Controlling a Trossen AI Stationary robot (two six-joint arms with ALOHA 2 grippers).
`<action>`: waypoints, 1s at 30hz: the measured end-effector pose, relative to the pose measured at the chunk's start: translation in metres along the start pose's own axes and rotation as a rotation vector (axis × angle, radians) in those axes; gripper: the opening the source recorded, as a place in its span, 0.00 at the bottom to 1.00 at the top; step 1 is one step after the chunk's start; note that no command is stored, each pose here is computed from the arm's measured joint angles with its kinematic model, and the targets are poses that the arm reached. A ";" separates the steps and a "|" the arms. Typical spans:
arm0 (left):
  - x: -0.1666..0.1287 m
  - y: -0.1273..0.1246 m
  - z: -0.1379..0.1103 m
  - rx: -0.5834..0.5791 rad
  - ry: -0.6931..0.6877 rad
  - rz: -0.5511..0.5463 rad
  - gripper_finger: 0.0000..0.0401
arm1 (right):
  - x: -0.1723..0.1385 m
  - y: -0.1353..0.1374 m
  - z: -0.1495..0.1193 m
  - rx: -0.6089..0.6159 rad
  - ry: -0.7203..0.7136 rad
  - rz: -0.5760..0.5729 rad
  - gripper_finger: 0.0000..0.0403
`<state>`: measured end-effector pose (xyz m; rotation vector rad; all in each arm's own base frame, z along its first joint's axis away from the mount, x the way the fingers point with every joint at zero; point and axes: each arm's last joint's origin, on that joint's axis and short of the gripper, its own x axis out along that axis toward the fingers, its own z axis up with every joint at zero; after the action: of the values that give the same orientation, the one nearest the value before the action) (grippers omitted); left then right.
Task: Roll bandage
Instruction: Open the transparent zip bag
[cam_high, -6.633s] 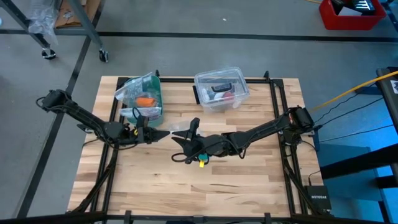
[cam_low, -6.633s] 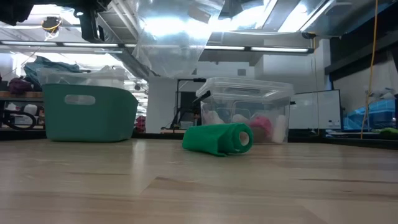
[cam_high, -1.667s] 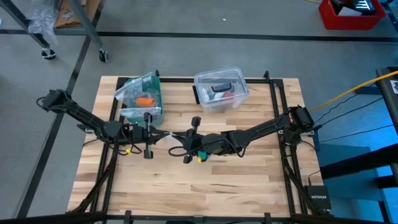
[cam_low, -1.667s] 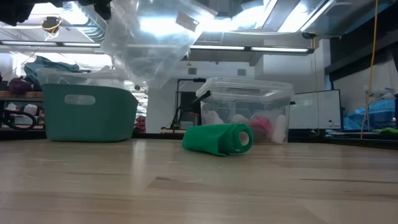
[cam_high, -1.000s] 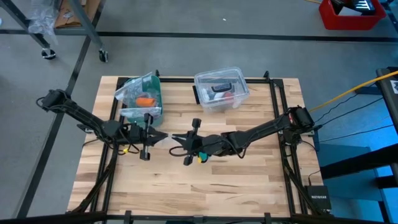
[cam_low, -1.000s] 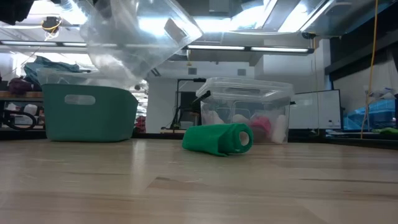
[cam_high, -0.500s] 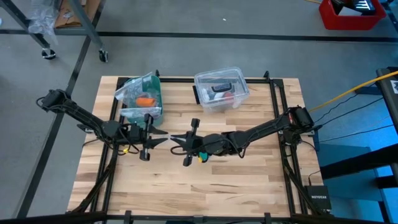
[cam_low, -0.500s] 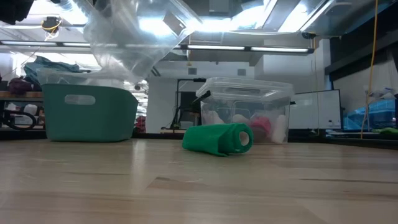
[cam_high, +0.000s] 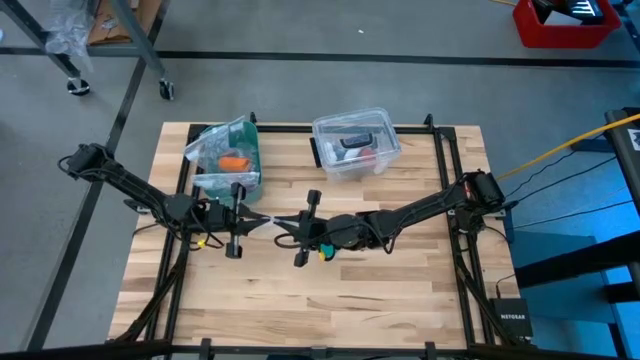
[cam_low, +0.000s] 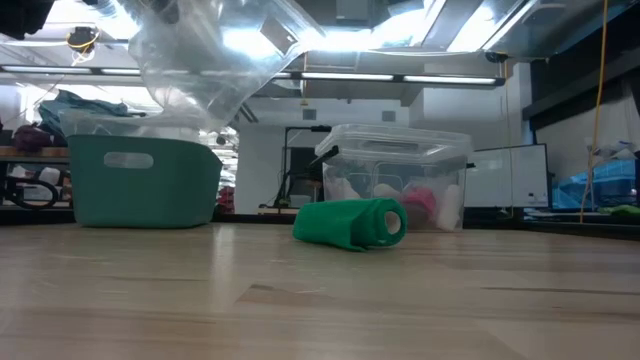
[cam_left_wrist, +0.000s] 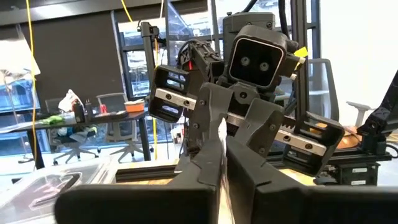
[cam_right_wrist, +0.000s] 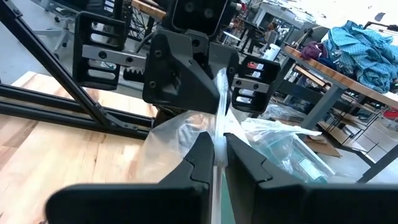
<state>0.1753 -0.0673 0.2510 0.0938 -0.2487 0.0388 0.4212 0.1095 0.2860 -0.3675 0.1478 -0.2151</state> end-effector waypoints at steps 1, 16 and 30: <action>0.000 0.000 0.000 0.000 -0.001 0.000 0.02 | 0.000 0.000 0.000 0.000 0.001 0.000 0.07; -0.001 0.002 0.009 0.008 -0.083 0.021 0.00 | -0.001 0.002 -0.011 0.030 0.115 -0.030 0.10; -0.001 0.000 0.006 -0.114 -0.066 -0.033 0.15 | 0.000 0.001 -0.006 0.053 0.069 -0.021 0.10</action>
<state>0.1732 -0.0679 0.2571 -0.0143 -0.3152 -0.0118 0.4199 0.1082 0.2797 -0.3094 0.2060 -0.2518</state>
